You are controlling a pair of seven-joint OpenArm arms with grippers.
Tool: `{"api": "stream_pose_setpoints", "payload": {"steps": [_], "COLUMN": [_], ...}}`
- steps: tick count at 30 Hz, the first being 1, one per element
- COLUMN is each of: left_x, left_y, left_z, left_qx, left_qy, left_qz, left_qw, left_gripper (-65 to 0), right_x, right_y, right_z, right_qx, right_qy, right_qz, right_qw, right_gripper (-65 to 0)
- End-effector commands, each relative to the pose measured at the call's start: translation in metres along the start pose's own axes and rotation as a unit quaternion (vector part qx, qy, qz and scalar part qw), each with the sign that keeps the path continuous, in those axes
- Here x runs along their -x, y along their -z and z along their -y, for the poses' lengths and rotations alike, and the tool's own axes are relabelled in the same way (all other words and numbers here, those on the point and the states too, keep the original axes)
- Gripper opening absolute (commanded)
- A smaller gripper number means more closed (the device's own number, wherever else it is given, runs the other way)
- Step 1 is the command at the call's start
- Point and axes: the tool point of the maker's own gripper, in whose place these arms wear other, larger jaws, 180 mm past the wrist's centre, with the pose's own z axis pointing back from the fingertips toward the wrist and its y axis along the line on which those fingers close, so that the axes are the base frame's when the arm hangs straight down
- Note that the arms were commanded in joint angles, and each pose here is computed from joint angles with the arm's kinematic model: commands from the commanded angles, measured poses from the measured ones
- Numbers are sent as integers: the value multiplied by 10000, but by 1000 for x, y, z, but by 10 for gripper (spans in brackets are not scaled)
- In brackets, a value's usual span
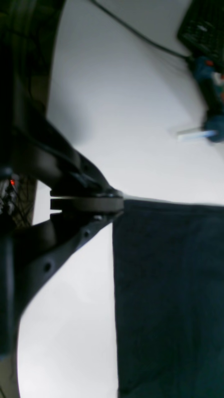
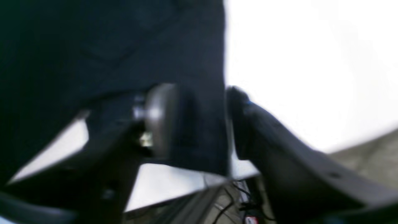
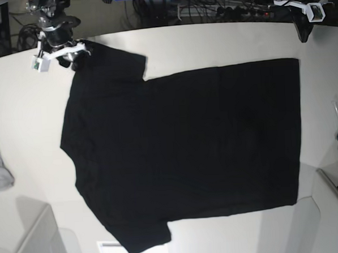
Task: Fold the T-shirt properly
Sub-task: 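Lower both grippers to the shirt's shoulder corners and grasp them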
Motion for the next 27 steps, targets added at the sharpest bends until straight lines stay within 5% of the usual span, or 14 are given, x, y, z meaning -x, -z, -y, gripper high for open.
{"api": "stream_pose_setpoints", "payload": {"steps": [1,8,12,17,22,27], "left_x": [-10,-12,-10,-13,-13,-5], "left_y": [0,0,0,8,19,27], "left_z": [-6,-6,-16,-10,8,-1], "left_qx": [-67,-70,-283,185,841,905], "left_qy": [61,50,-633,-1446,-1678,-1852], "left_qz": [180,208,185,44,-228,-432], "left_qw": [9998,9997,9974,9893,9820,9776], "left_gripper": [-650,-650,-362,-194,-188,-222], "right_x": [-11,-22,-12,-1,4,18], "right_y": [0,20,29,34,35,37], "right_z": [-3,1,15,38,30,30], "right_qx": [-128,-380,-230,46,-185,-306], "right_qy": [42,406,499,644,549,552], "right_qz": [135,46,-118,-247,-290,-450], "right_qw": [9998,9984,9984,9976,9979,9970], "right_gripper": [-305,-254,-254,-254,-254,-254]}}
